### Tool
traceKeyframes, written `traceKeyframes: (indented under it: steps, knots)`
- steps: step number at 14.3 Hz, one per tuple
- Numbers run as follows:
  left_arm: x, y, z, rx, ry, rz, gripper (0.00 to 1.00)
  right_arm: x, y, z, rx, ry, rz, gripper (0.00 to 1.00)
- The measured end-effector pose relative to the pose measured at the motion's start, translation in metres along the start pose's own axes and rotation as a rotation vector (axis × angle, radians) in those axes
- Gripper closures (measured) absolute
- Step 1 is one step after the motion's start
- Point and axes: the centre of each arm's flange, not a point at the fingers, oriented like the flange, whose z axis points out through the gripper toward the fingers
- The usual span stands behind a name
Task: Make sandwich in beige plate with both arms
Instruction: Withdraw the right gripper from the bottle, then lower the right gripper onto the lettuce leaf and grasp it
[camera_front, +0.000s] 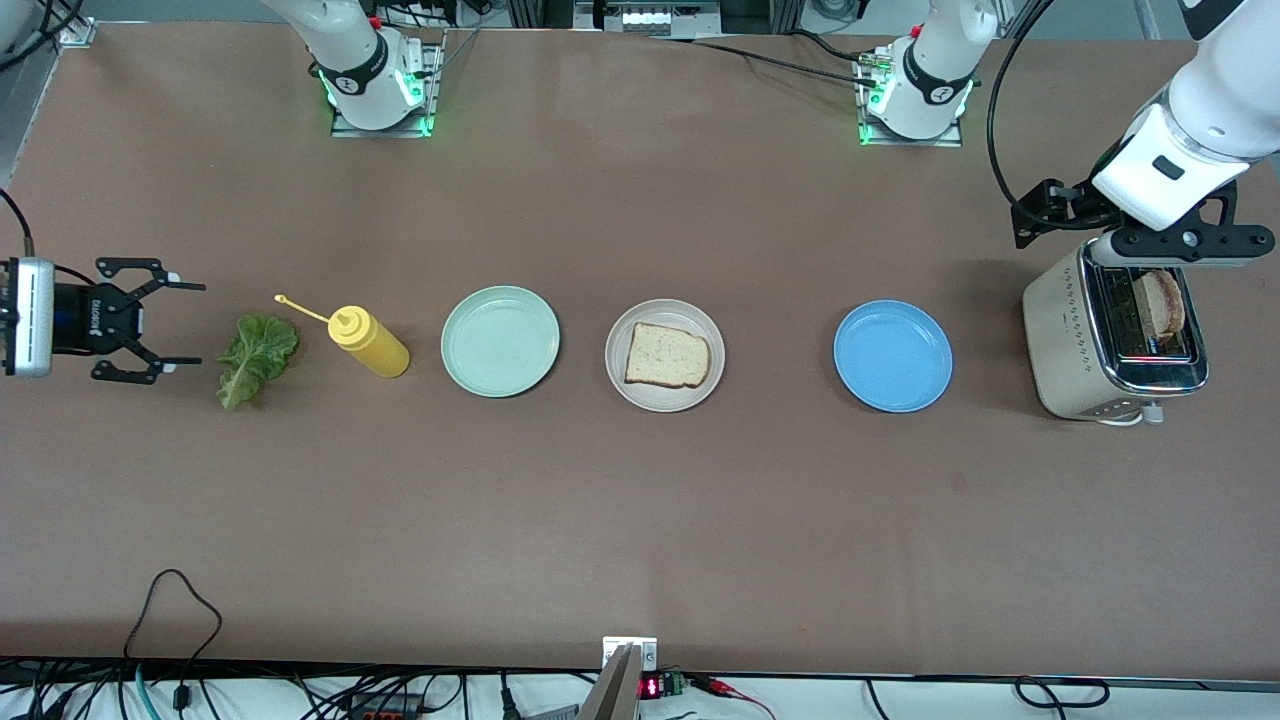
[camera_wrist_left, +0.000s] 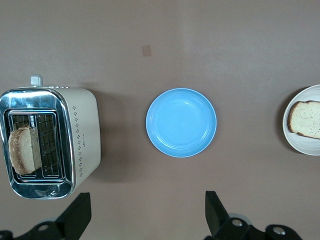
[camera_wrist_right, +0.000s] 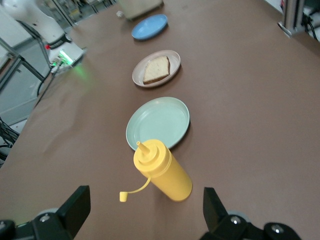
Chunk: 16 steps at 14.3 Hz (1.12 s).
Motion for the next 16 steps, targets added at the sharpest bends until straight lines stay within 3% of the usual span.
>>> traceKeyframes:
  steps: [6,9,12,14,16]
  knots:
    - [0.0,0.0,0.0,0.0,0.0,0.0,0.0,0.066,-0.031,-0.012,-0.175,-0.334,0.285,0.0]
    - [0.0,0.0,0.0,0.0,0.0,-0.001,0.0,0.066,-0.029,-0.007,-0.228,-0.424,0.39,0.0]
    - [0.0,0.0,0.0,0.0,0.0,-0.001,0.0,0.058,-0.021,-0.006,-0.328,-0.489,0.51,0.0]
    - [0.0,0.0,0.0,0.0,0.0,-0.001,0.0,0.043,-0.01,0.005,-0.382,-0.545,0.527,0.0]
    - [0.0,0.0,0.0,0.0,0.0,-0.001,0.0,0.018,0.005,0.026,-0.386,-0.595,0.54,0.0]
